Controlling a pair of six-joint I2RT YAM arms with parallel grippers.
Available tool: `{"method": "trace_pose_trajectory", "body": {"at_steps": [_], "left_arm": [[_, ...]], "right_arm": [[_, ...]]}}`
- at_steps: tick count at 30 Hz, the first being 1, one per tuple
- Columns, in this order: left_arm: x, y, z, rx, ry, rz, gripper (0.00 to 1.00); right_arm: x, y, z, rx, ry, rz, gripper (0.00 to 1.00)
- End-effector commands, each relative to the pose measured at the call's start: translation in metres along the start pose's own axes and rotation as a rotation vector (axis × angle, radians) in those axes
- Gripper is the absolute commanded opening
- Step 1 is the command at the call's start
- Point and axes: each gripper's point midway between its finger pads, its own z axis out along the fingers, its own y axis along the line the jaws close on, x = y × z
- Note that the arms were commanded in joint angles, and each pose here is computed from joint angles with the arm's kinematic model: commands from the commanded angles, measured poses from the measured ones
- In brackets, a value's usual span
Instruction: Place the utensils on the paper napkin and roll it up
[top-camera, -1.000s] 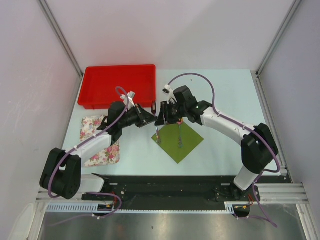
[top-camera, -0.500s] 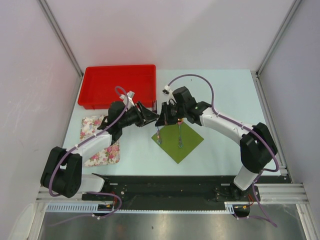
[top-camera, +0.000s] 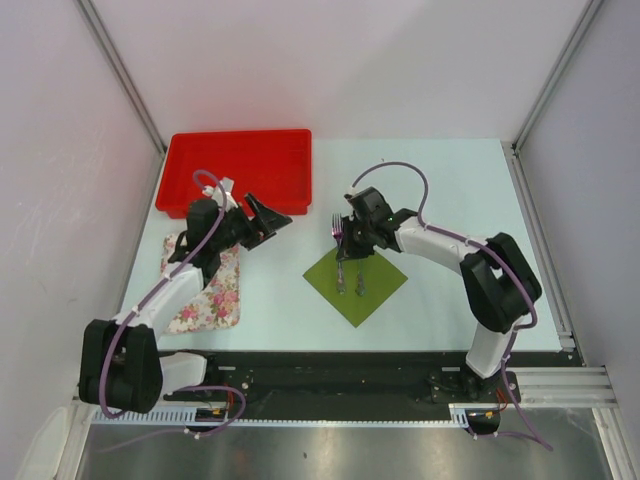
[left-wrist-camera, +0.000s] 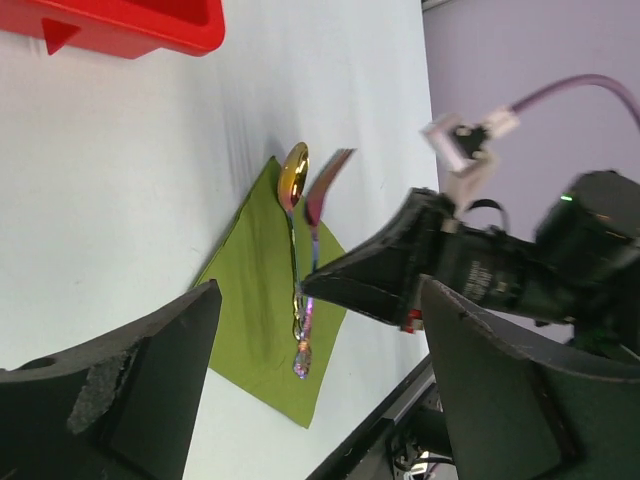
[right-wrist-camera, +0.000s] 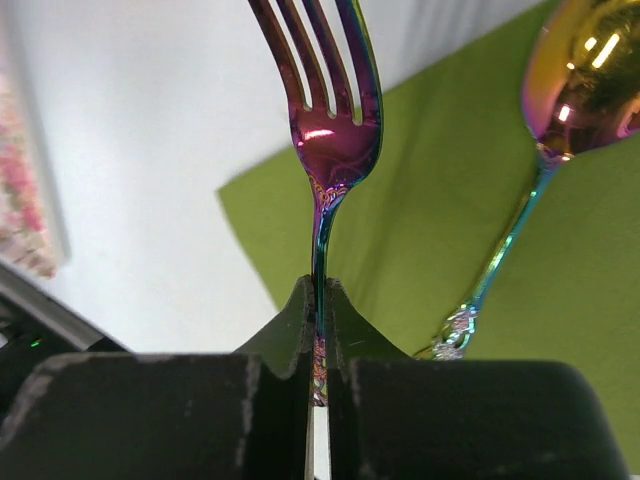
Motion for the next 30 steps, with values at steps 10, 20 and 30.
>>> {"method": "trace_pose_trajectory", "body": {"at_steps": [10,20,30], "left_arm": [[-0.019,-0.021,-0.003,0.068,-0.046,0.049,0.89],[-0.017,-0.02,-0.001,0.069,-0.037,0.038,0.9],[-0.016,-0.016,0.002,0.06,-0.029,0.031,0.91]], "right_arm": [[-0.011,-0.046,0.023,0.187,-0.022,-0.01,0.0],[-0.011,-0.054,0.03,0.192,-0.007,0.034,0.0],[-0.004,-0.058,0.034,0.192,0.022,0.076,0.04]]}}
